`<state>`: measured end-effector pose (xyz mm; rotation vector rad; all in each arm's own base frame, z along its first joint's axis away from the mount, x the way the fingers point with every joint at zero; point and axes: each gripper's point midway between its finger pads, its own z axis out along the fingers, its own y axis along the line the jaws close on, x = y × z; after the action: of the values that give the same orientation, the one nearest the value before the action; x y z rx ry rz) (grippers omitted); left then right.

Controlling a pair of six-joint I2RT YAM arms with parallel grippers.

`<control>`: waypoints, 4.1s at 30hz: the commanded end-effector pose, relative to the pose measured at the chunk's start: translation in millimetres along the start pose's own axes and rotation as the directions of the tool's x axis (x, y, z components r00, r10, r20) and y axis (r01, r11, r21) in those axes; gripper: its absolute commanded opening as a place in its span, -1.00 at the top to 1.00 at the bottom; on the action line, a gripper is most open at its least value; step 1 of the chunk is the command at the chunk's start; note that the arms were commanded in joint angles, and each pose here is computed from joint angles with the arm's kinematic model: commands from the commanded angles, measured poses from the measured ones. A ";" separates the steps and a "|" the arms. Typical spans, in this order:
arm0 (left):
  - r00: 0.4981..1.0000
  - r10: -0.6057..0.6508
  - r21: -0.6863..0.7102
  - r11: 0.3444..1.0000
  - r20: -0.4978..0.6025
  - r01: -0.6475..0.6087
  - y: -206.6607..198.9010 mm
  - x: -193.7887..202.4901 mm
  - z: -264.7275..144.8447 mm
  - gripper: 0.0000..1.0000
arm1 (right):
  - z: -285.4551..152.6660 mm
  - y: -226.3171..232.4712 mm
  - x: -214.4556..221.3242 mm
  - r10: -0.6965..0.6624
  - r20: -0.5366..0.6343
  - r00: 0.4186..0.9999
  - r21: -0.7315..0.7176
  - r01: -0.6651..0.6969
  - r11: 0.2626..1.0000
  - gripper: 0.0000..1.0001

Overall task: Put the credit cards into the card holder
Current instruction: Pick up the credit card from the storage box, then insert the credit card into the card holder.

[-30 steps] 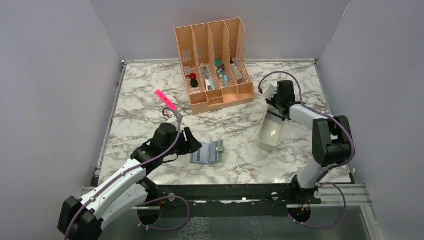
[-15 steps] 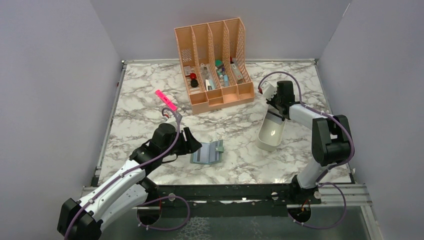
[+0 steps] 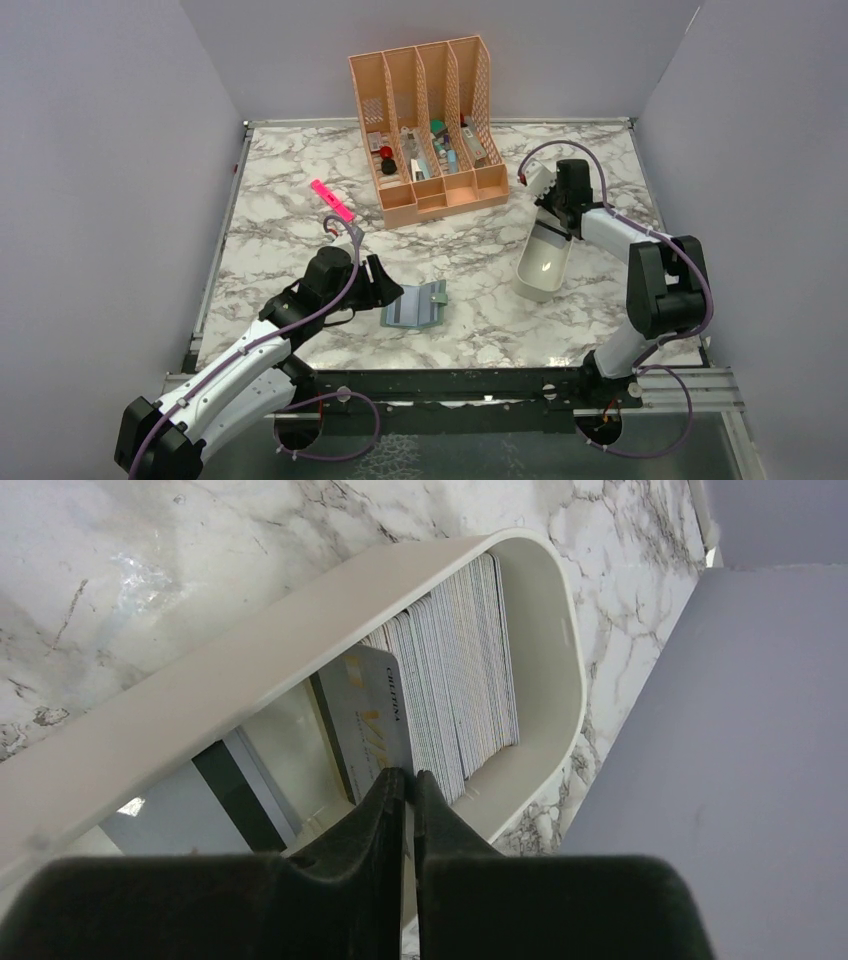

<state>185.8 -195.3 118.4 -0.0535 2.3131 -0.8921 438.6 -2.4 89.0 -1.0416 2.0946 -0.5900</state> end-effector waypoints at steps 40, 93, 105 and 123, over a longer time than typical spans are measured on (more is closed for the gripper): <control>0.998 -0.064 0.502 0.863 -0.013 0.062 -115.2 -29.2 -35.4 -0.18 | -272.6 57.4 -170.9 0.956 -0.187 0.225 -0.879 -0.473 -0.060 0.98; 0.974 -0.222 0.550 0.808 -0.051 0.213 -136.8 -48.5 -43.3 1.00 | -322.7 200.8 -203.9 0.760 -0.581 0.293 -0.813 -0.256 -0.523 0.90; 0.994 -0.106 0.243 0.964 -0.040 0.112 -77.8 -30.4 -16.3 1.00 | -276.7 208.6 -173.1 0.857 -0.437 0.272 -0.812 -0.529 -0.247 0.20; 0.980 -0.140 -0.028 0.990 -0.140 0.137 6.6 15.8 11.0 1.00 | -253.0 272.1 -183.1 0.818 -0.382 0.431 -0.760 -0.650 -0.012 0.21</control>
<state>182.6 -205.9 109.2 -0.1663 2.4597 -1.0039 182.5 315.1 157.1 -0.0982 2.3117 1.3598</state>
